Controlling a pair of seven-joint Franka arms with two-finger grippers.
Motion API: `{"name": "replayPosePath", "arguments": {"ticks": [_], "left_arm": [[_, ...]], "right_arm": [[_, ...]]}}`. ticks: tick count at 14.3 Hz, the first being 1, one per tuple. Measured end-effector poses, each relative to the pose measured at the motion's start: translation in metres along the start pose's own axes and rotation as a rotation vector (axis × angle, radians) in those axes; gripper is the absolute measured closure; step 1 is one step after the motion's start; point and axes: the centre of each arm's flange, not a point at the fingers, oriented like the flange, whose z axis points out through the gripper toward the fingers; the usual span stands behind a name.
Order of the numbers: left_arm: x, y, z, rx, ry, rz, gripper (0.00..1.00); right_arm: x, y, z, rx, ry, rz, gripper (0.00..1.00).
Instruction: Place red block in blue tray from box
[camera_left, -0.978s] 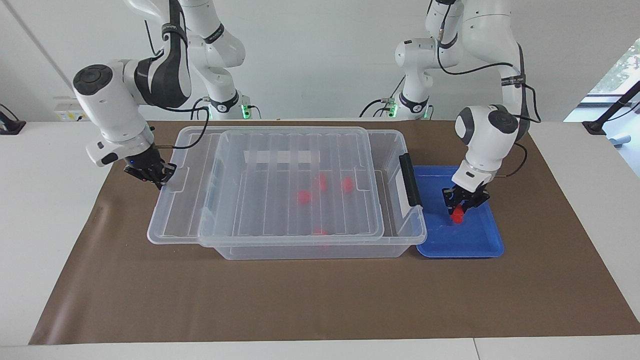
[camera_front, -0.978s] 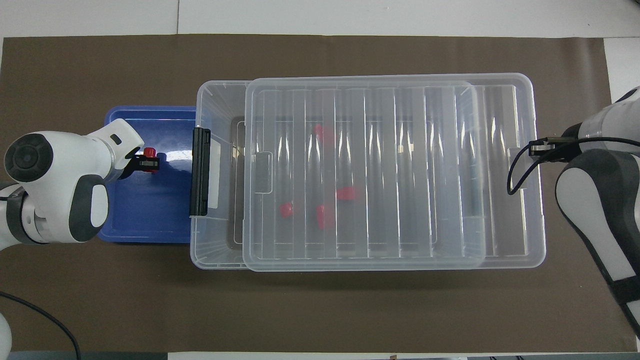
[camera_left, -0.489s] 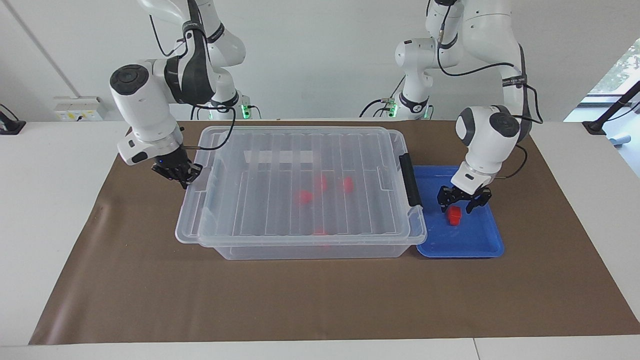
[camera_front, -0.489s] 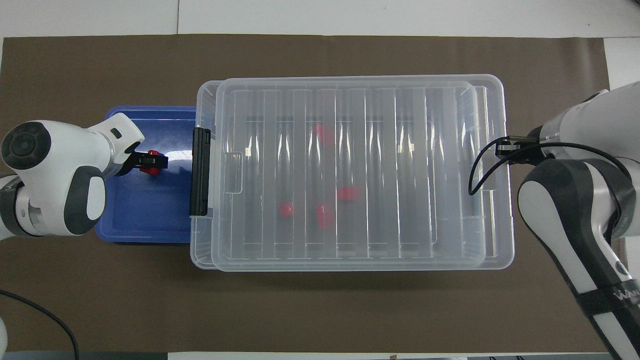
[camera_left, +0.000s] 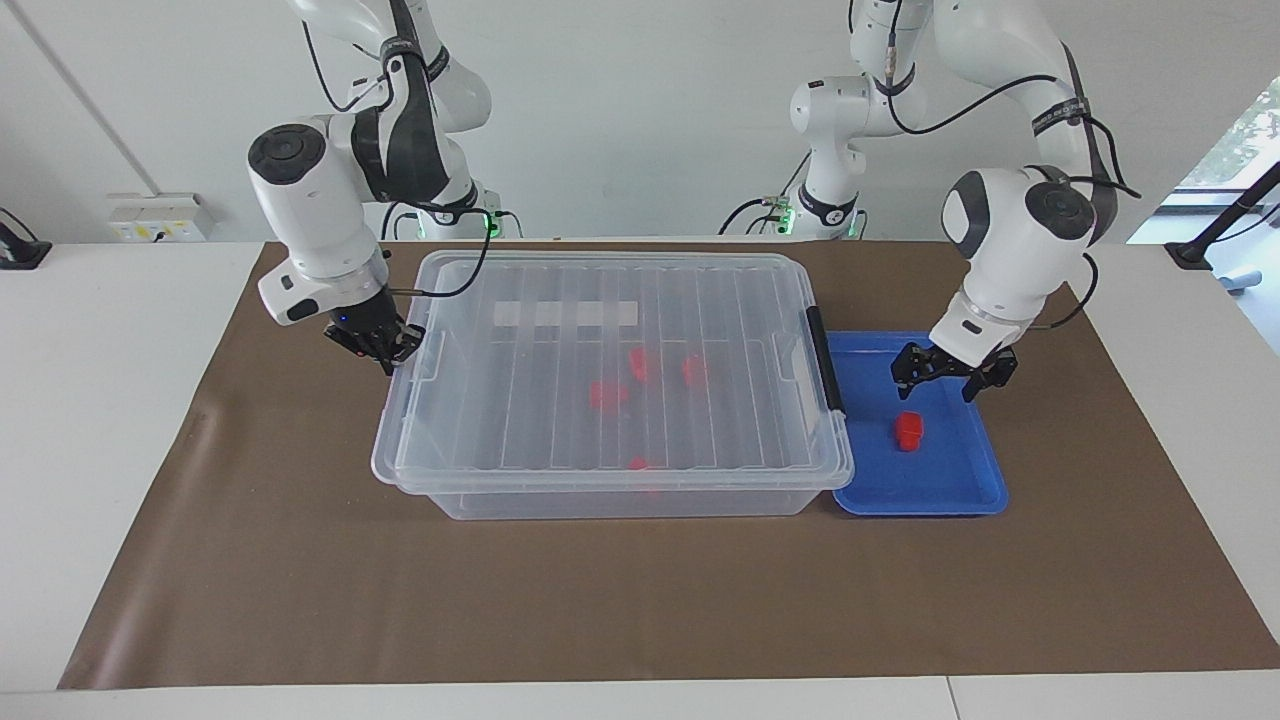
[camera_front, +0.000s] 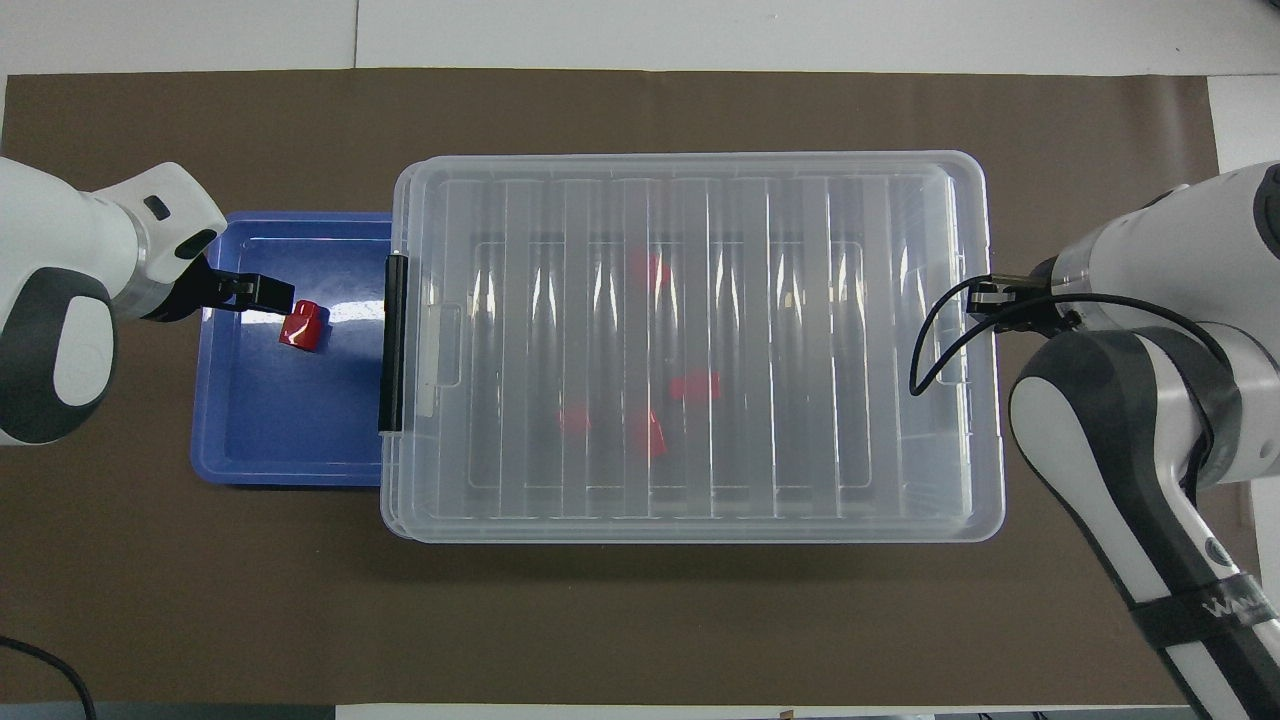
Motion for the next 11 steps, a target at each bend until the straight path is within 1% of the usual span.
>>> {"name": "replayPosePath", "arguments": {"ticks": [5, 8, 11], "left_arm": [[-0.013, 0.001, -0.093, 0.003, -0.037, -0.001, 0.00], [-0.017, -0.001, -0.129, 0.003, -0.046, -0.002, 0.00], [-0.020, -0.004, -0.154, 0.002, -0.058, -0.007, 0.00]], "right_arm": [[0.000, 0.000, 0.000, 0.000, 0.000, 0.001, 0.99], [-0.002, -0.005, 0.000, 0.000, 0.000, -0.008, 0.99], [-0.003, -0.008, -0.001, -0.001, -0.004, -0.009, 0.99]]}}
